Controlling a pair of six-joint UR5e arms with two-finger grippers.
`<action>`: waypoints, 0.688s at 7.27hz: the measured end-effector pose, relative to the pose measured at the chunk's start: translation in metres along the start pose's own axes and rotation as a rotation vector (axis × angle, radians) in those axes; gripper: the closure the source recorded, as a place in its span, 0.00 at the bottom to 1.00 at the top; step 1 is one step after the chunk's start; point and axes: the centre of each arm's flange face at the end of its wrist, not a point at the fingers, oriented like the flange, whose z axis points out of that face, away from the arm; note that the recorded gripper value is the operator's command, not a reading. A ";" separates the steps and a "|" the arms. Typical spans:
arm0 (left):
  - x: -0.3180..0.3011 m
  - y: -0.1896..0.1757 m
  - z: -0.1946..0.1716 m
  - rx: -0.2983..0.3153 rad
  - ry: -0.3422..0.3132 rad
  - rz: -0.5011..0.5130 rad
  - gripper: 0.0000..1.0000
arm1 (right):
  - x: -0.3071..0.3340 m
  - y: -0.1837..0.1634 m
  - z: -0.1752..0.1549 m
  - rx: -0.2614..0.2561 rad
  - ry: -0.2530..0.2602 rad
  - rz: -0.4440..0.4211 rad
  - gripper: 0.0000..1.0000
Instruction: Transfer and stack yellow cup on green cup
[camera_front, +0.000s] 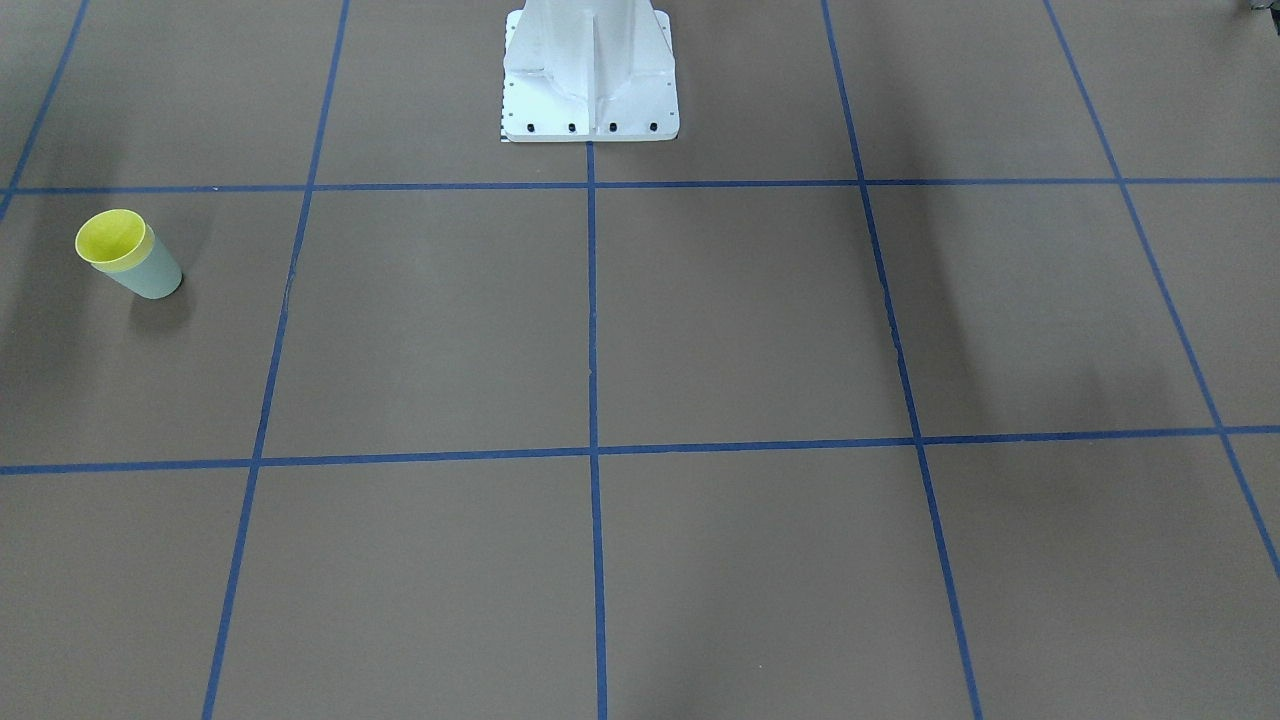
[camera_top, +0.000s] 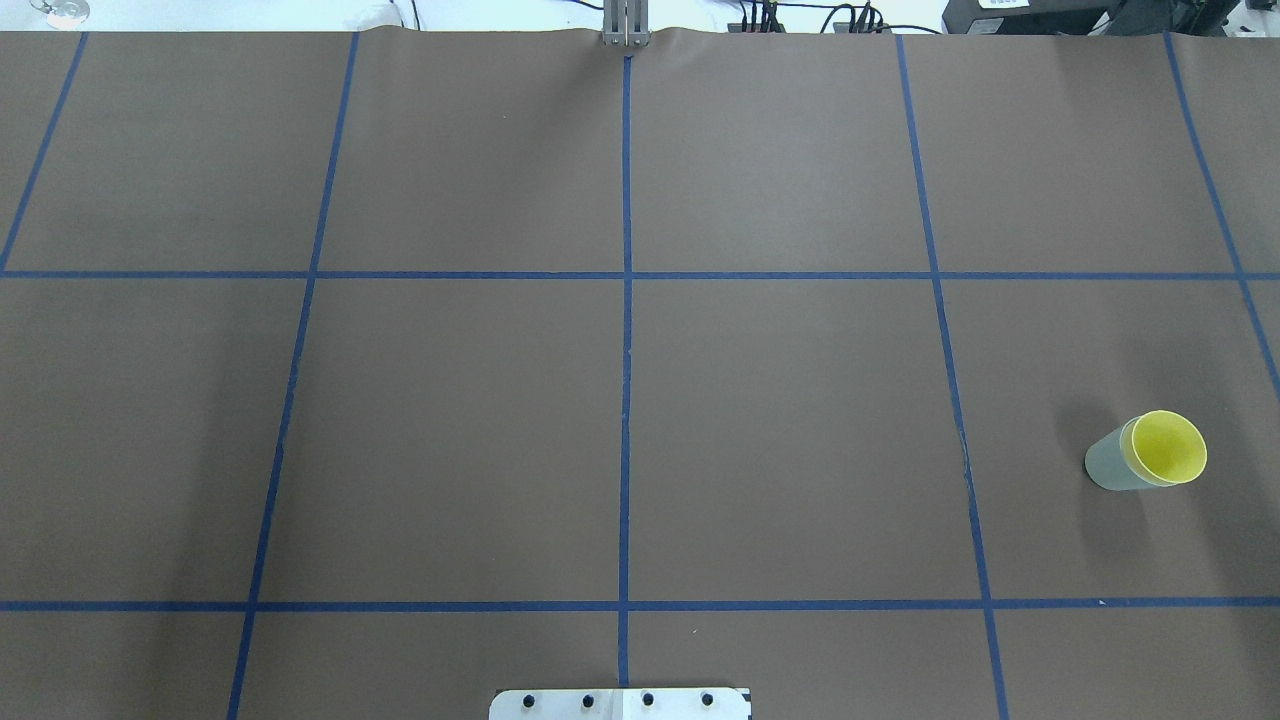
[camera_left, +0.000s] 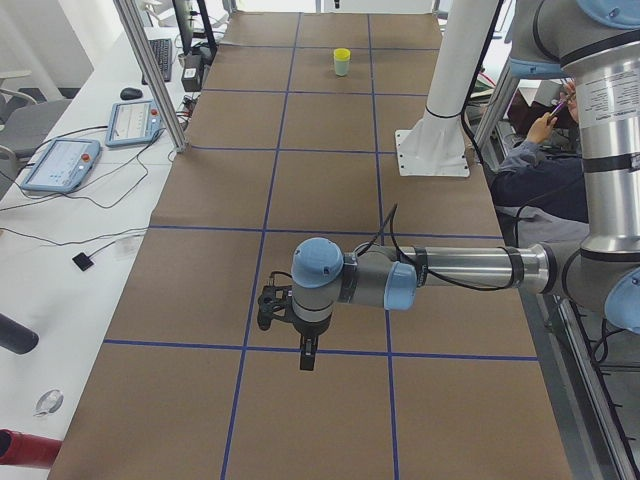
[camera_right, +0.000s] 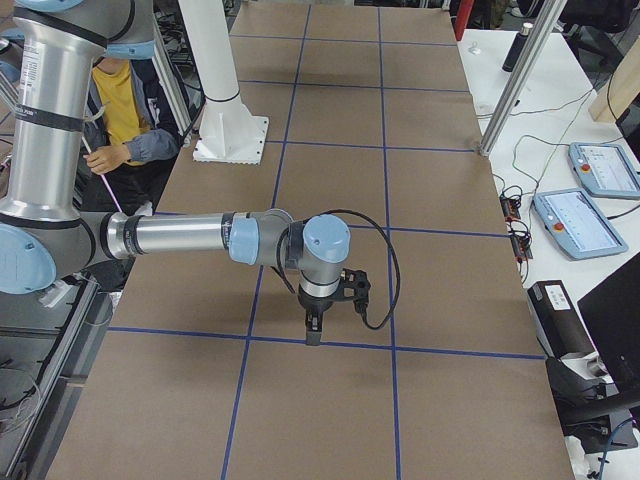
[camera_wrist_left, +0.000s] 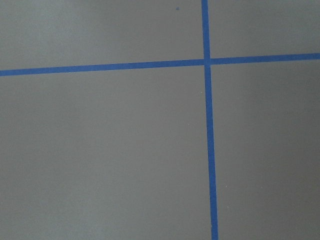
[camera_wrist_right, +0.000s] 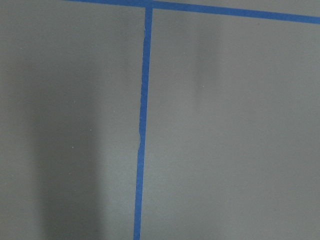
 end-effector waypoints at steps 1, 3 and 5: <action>0.000 0.001 0.000 -0.001 0.000 0.000 0.00 | 0.000 0.000 0.000 0.000 0.000 0.001 0.00; 0.001 0.002 0.000 0.000 0.004 0.002 0.00 | 0.002 -0.002 0.002 -0.004 0.000 0.004 0.00; 0.000 0.002 0.001 -0.002 0.002 0.000 0.00 | 0.004 -0.003 0.004 -0.008 -0.001 0.008 0.00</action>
